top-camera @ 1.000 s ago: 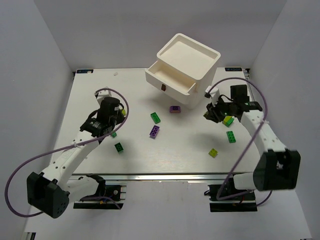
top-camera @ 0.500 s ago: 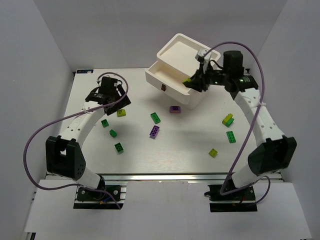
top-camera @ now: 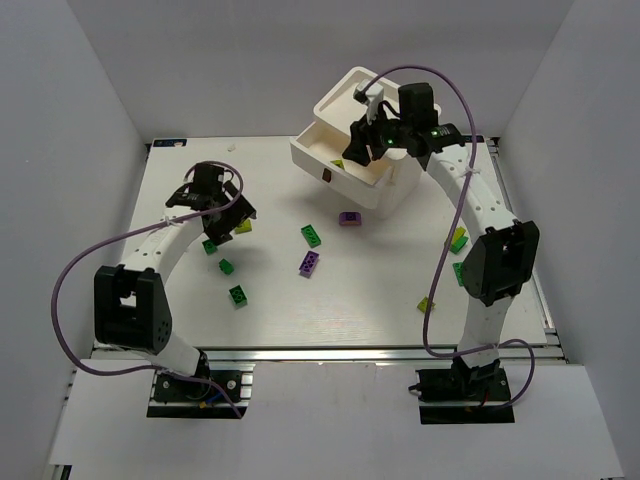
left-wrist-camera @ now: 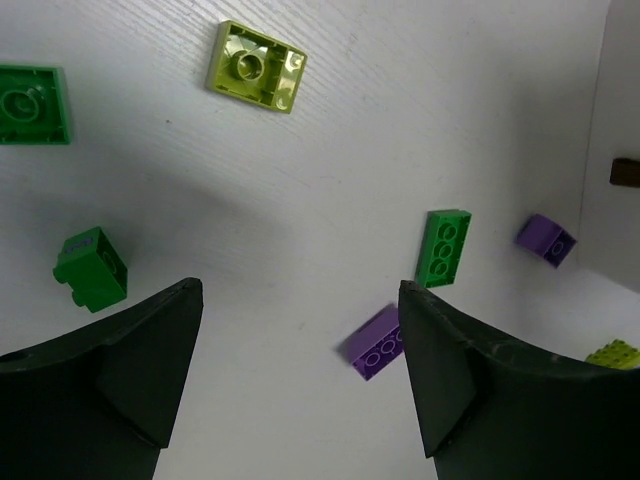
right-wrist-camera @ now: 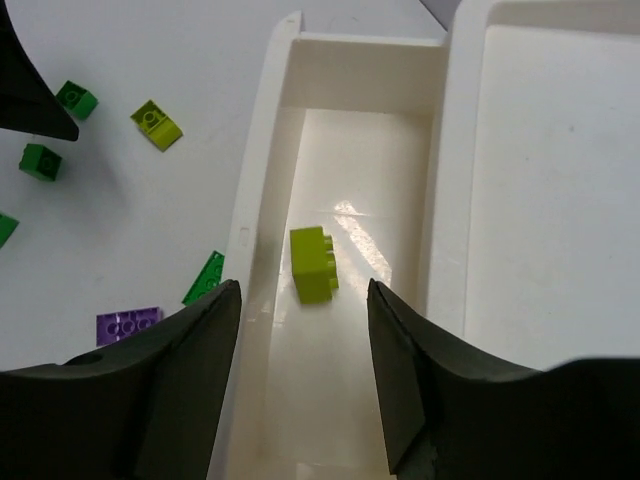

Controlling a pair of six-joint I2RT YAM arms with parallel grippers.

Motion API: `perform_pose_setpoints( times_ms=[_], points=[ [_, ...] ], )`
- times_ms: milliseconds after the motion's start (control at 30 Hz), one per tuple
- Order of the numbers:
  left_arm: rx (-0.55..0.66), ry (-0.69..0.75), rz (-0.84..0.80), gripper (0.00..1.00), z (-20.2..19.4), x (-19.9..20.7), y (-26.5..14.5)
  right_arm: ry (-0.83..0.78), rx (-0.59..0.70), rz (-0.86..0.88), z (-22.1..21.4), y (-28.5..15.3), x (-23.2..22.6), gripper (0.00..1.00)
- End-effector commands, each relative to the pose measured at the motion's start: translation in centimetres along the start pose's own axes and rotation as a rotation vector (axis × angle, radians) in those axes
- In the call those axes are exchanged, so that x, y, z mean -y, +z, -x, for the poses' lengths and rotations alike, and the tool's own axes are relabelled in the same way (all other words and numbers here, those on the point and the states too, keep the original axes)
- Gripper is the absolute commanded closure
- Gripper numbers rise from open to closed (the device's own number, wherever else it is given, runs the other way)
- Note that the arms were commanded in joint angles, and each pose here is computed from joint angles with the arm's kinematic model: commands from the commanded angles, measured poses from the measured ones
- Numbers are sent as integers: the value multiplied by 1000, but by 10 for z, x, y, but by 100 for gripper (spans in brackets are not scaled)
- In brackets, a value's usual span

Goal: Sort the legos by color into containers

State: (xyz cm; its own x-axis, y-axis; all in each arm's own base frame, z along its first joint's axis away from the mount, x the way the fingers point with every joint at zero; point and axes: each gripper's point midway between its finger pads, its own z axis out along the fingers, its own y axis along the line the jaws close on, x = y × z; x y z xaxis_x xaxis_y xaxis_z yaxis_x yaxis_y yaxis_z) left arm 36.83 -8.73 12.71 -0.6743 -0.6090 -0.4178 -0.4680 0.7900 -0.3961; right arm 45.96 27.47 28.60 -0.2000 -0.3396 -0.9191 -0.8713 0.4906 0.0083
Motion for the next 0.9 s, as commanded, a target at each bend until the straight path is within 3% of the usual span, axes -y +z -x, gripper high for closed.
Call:
perform_pose_setpoints(
  times_ms=[0,133,233,267,300,367,467,567,867],
  points=[
    [-28,-126,17,12,3,0,17,-22,58,-81,35,-14,10,40],
    [-43,-198,45,12,5,0,36,-33,115,-96,57,-26,10,48],
    [-32,-265,82,15,12,-2,51,-40,155,-78,63,-47,-4,81],
    [-24,-283,112,15,13,-6,55,-91,222,-84,84,-66,-14,92],
    [-20,-283,117,15,15,-6,59,-65,195,-73,60,-62,-19,93],
    [-16,-274,134,15,22,-4,75,-106,248,-72,65,-85,-34,75],
    [-34,-240,168,15,29,0,94,-125,255,-66,49,-94,-47,38],
    [-50,-265,207,14,31,0,107,-106,231,-55,33,-98,-52,34],
    [-55,-350,288,15,25,-12,116,-73,216,-104,19,-107,-43,34]
  ],
)
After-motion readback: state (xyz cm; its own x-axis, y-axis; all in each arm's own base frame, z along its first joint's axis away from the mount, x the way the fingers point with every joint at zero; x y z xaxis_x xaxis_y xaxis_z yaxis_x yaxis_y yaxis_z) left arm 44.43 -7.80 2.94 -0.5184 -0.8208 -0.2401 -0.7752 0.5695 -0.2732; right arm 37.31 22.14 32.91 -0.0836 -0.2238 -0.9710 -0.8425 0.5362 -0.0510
